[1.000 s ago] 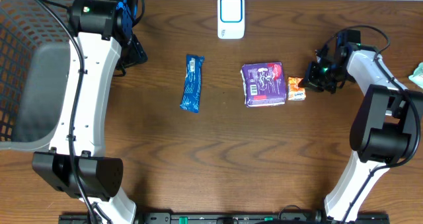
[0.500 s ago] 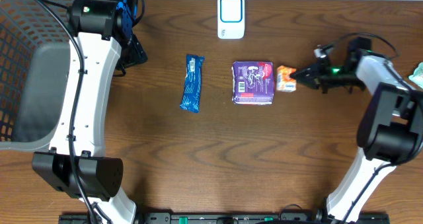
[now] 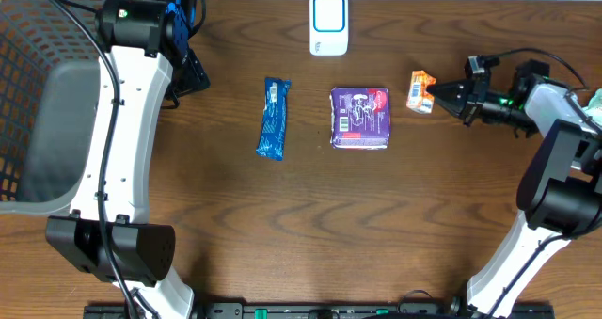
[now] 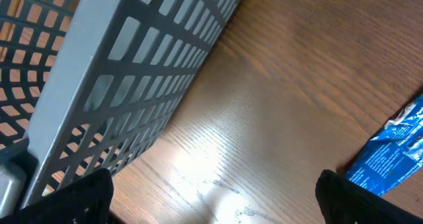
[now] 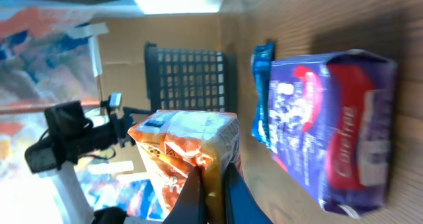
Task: Scan the item barcode
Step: 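Hold the orange packet up to the white scanner, then carry the orange packet to the far right and release it, then grasp the pink-purple bag with the right gripper and lift it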
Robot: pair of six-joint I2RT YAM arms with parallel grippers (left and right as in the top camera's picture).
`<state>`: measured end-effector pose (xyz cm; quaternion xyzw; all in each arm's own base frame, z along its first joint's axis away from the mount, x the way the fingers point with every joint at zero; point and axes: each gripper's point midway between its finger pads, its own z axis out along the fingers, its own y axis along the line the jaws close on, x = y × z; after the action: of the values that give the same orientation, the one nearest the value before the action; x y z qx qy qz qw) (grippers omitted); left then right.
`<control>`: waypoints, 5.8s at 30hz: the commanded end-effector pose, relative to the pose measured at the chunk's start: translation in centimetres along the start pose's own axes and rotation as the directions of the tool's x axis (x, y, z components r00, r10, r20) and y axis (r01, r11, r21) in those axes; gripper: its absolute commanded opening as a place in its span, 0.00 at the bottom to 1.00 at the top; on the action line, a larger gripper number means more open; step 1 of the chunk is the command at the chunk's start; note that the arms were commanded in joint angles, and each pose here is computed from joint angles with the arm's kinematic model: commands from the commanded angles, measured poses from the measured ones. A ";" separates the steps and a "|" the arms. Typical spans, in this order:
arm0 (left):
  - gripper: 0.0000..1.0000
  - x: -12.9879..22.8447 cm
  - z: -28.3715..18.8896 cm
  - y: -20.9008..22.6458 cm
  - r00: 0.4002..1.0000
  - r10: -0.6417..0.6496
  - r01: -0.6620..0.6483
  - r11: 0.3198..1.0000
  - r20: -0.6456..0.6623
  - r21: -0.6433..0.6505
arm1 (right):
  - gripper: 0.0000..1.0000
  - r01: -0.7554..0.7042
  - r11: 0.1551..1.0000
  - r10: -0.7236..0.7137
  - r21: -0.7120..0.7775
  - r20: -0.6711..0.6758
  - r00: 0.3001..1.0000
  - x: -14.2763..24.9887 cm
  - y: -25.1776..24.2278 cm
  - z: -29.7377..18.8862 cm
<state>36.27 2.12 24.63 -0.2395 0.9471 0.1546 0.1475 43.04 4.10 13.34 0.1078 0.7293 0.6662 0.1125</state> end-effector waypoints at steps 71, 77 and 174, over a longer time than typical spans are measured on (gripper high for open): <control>0.98 0.1 0.3 0.2 1.000 0.008 -0.008 1.000 -0.008 -0.010 | 0.01 -0.161 -0.421 -0.779 0.893 -0.265 0.568 -17.9 7.4 -0.8; 0.98 0.1 0.3 0.2 1.000 0.008 -0.008 1.000 -0.008 -0.010 | 0.01 -0.340 -0.430 -0.652 0.836 -0.027 0.758 -15.5 2.1 -12.8; 0.98 0.1 0.3 0.2 1.000 0.008 -0.008 1.000 -0.008 -0.010 | 0.01 0.166 0.443 0.041 0.881 -0.205 0.978 4.3 -11.6 9.8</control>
<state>36.27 2.13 24.63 -0.2395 0.9470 0.1547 0.1476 42.76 13.05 2.58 0.0551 0.9830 0.1738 0.0223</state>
